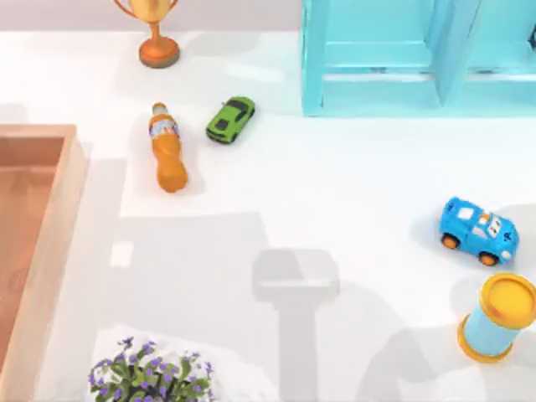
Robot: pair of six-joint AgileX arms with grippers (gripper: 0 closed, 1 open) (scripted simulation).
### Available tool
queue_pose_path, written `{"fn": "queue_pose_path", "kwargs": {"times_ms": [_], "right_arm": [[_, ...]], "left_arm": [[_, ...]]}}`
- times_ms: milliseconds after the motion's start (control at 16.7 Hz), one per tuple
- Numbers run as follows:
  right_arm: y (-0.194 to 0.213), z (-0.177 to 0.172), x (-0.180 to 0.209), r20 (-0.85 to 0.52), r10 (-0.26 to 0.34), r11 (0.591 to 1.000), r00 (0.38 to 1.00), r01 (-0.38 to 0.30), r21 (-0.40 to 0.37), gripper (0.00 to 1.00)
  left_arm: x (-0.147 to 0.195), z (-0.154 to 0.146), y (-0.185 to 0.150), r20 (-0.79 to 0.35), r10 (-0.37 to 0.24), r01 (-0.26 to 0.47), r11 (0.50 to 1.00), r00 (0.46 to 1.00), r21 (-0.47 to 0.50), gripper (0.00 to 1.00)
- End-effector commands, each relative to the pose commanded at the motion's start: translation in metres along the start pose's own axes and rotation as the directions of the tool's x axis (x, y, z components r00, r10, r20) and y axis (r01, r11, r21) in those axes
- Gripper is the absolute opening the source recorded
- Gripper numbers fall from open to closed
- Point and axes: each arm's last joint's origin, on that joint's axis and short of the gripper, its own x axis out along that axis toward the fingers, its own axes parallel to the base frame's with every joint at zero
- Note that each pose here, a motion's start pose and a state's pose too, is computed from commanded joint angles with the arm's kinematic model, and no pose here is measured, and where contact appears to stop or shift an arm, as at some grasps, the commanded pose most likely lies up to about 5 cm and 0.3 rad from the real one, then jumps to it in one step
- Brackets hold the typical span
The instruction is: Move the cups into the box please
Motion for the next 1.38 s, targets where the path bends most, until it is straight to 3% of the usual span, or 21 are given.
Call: {"fn": "queue_pose_path", "kwargs": {"times_ms": [360, 780, 1080, 1380], "right_arm": [[0.0, 0.0, 0.0, 0.0, 0.0, 1.0, 1.0, 0.0, 0.0, 1.0], [0.0, 0.0, 0.0, 0.0, 0.0, 1.0, 1.0, 0.0, 0.0, 1.0], [0.0, 0.0, 0.0, 0.0, 0.0, 1.0, 1.0, 0.0, 0.0, 1.0], [0.0, 0.0, 0.0, 0.0, 0.0, 1.0, 1.0, 0.0, 0.0, 1.0]], "left_arm": [[0.005, 0.002, 0.0, -0.001, 0.003, -0.003, 1.0, 1.0, 0.004, 0.0], [0.06, 0.0, 0.008, -0.001, 0.0, 0.0, 1.0, 1.0, 0.0, 0.0], [0.064, 0.0, 0.009, 0.0, 0.0, 0.0, 1.0, 1.0, 0.0, 0.0], [0.064, 0.0, 0.009, 0.0, 0.0, 0.0, 1.0, 1.0, 0.0, 0.38]]}}
